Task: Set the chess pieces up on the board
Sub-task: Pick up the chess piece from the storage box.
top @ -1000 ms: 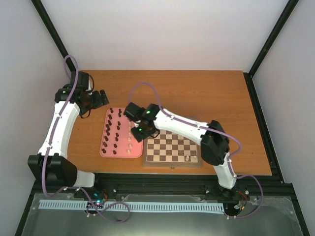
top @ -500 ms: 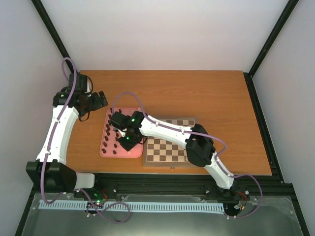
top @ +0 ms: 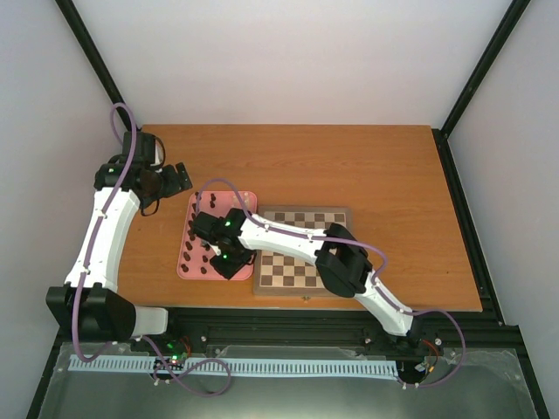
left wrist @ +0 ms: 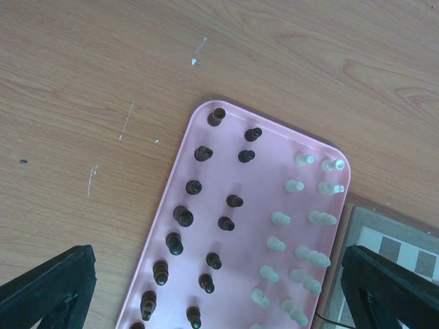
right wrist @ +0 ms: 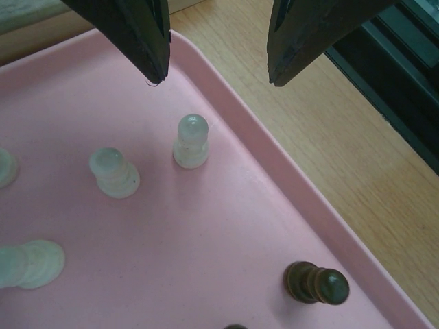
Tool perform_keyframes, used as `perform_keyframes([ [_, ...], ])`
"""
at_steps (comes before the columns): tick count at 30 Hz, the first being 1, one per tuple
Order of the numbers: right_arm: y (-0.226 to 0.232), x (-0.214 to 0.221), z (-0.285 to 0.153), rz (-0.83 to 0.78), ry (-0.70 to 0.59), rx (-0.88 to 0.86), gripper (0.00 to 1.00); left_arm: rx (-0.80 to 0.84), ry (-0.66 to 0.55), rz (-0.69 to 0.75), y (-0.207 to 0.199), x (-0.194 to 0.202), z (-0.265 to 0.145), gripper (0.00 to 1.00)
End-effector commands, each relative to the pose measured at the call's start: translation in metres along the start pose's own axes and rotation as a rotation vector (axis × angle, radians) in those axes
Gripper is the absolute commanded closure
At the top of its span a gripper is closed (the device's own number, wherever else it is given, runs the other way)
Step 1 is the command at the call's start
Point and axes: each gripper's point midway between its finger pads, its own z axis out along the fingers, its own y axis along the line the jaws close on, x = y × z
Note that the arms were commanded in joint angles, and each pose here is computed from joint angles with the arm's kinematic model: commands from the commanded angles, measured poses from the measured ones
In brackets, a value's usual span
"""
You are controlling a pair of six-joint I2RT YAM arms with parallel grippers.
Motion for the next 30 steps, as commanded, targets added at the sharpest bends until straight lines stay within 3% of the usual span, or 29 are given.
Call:
perform_keyframes([
  [1, 0.007, -0.006, 0.004, -0.029, -0.007, -0.005, 0.60, 0.014, -0.021, 0.009, -0.002, -0.002, -0.007, 0.00],
  [30, -0.012, -0.020, 0.020, -0.001, 0.002, 0.003, 0.63, 0.008, -0.004, 0.010, -0.005, -0.006, 0.002, 0.00],
])
